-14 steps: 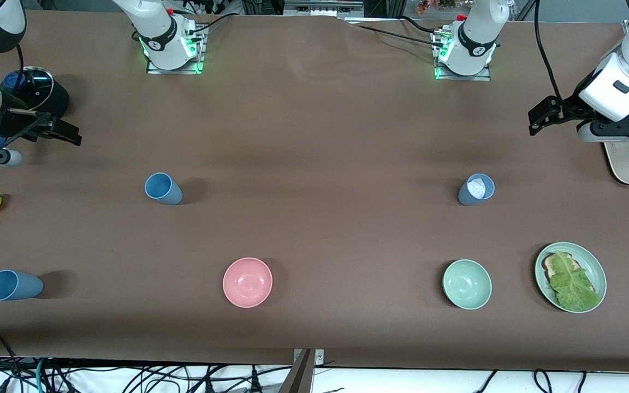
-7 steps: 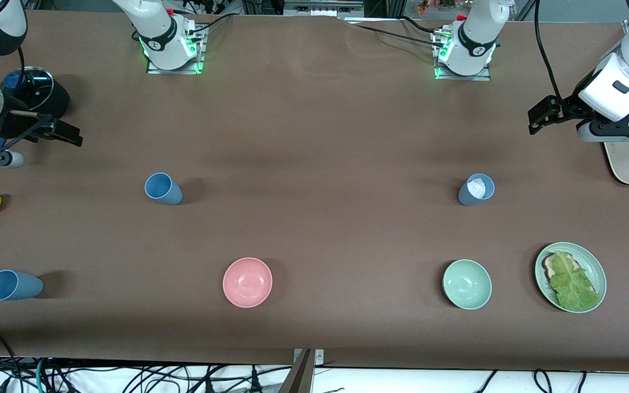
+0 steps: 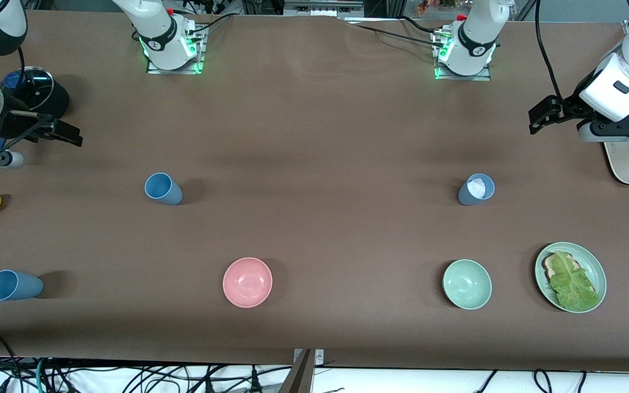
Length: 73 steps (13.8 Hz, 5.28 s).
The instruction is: Stack blue cups with both arms
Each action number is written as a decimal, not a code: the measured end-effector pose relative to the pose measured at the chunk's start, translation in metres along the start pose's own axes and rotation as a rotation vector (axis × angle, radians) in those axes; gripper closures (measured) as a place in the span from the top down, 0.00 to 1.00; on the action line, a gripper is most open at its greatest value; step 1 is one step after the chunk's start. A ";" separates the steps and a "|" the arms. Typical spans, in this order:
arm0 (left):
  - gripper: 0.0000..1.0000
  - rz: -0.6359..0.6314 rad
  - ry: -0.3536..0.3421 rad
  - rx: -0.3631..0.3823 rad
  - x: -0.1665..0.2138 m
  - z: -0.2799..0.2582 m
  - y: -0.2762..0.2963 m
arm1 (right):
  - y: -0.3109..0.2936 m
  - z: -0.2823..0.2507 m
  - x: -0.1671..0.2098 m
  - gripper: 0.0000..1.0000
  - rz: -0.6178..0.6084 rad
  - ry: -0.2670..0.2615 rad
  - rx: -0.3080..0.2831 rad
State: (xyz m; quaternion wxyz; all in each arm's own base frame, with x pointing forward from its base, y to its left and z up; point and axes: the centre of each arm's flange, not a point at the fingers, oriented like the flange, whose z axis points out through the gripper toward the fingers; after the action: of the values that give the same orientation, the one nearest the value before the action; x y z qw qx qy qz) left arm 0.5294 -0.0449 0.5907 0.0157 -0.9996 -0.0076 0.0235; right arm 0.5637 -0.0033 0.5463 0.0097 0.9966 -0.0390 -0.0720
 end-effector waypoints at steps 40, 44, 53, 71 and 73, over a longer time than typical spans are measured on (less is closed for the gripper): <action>0.41 0.343 -0.092 0.030 0.024 0.352 -0.012 | -0.042 0.277 0.068 1.00 -0.064 -0.150 0.010; 0.06 0.348 -0.080 0.032 0.027 0.347 -0.009 | -0.047 0.290 0.068 0.83 -0.070 -0.167 0.008; 0.06 0.159 -0.067 -0.076 0.033 0.251 0.182 | -0.060 0.286 0.066 0.06 -0.090 -0.174 0.019; 1.00 -0.033 -0.189 -0.033 0.030 0.200 0.277 | -0.400 0.149 0.027 0.06 0.236 -0.097 0.128; 1.00 0.010 -0.201 -0.024 0.047 0.168 0.240 | -0.451 0.144 -0.003 0.06 0.276 -0.083 0.138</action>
State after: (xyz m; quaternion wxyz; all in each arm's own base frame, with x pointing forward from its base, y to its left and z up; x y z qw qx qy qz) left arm 0.5721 -0.2783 0.4132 0.0028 -0.9923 -0.0043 0.1236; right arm 0.5746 0.4450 0.3934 -0.0506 0.9762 -0.1807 -0.1083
